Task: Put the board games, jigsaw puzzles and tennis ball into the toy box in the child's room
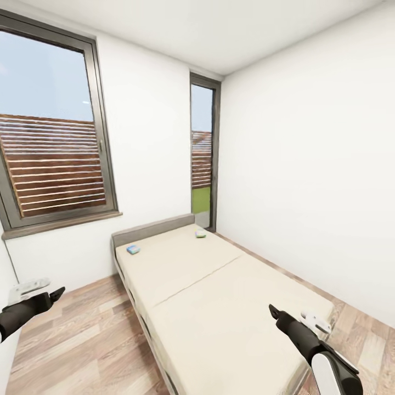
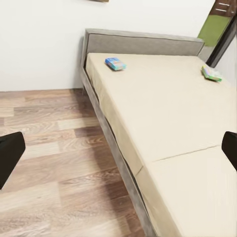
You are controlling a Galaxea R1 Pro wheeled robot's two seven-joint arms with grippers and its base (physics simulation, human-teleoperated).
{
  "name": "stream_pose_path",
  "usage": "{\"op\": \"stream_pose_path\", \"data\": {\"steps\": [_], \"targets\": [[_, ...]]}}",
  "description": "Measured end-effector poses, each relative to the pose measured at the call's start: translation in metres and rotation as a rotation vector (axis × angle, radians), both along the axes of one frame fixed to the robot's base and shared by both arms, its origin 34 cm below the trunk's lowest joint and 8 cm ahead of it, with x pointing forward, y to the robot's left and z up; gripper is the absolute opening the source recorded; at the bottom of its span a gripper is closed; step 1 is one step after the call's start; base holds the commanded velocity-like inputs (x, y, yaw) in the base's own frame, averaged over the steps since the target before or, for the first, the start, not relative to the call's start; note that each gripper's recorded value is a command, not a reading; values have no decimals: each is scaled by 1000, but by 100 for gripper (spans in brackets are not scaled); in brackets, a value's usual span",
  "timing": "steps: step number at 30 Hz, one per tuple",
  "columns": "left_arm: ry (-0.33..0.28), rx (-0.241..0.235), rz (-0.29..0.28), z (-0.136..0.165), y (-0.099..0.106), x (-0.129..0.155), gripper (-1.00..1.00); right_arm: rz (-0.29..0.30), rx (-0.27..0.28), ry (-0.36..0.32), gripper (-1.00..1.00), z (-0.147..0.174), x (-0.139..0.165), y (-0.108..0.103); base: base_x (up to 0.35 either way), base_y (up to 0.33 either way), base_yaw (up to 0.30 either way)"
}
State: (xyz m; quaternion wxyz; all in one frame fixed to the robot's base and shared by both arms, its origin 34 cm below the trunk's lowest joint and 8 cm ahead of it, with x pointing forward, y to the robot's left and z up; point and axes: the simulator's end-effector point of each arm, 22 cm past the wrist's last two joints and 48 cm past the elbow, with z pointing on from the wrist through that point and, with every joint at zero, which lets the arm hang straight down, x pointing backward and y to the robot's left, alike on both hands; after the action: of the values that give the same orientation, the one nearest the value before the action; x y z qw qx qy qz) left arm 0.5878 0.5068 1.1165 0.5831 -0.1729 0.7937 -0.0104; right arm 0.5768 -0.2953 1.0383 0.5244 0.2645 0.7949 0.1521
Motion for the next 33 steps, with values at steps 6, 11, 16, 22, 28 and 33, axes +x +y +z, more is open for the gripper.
{"op": "stream_pose_path", "data": {"steps": [6,11,16,22,28,33], "targets": [[-6,0,0,3,0,-1,100,0,0,-6,100,3,0,0,0,0,-225],[-11,0,1,5,0,-1,100,0,0,-11,100,5,0,0,0,0,-225],[-16,0,0,8,0,-2,100,0,0,-16,100,8,-1,0,0,1,-225],[-22,0,0,10,0,-3,100,0,0,-22,100,10,-1,0,0,68,-225],[-28,0,1,13,0,-4,100,0,0,-28,100,13,-1,0,0,122,-225],[-33,0,1,16,1,-4,100,0,0,-33,100,15,-1,0,0,105,-225]]}}
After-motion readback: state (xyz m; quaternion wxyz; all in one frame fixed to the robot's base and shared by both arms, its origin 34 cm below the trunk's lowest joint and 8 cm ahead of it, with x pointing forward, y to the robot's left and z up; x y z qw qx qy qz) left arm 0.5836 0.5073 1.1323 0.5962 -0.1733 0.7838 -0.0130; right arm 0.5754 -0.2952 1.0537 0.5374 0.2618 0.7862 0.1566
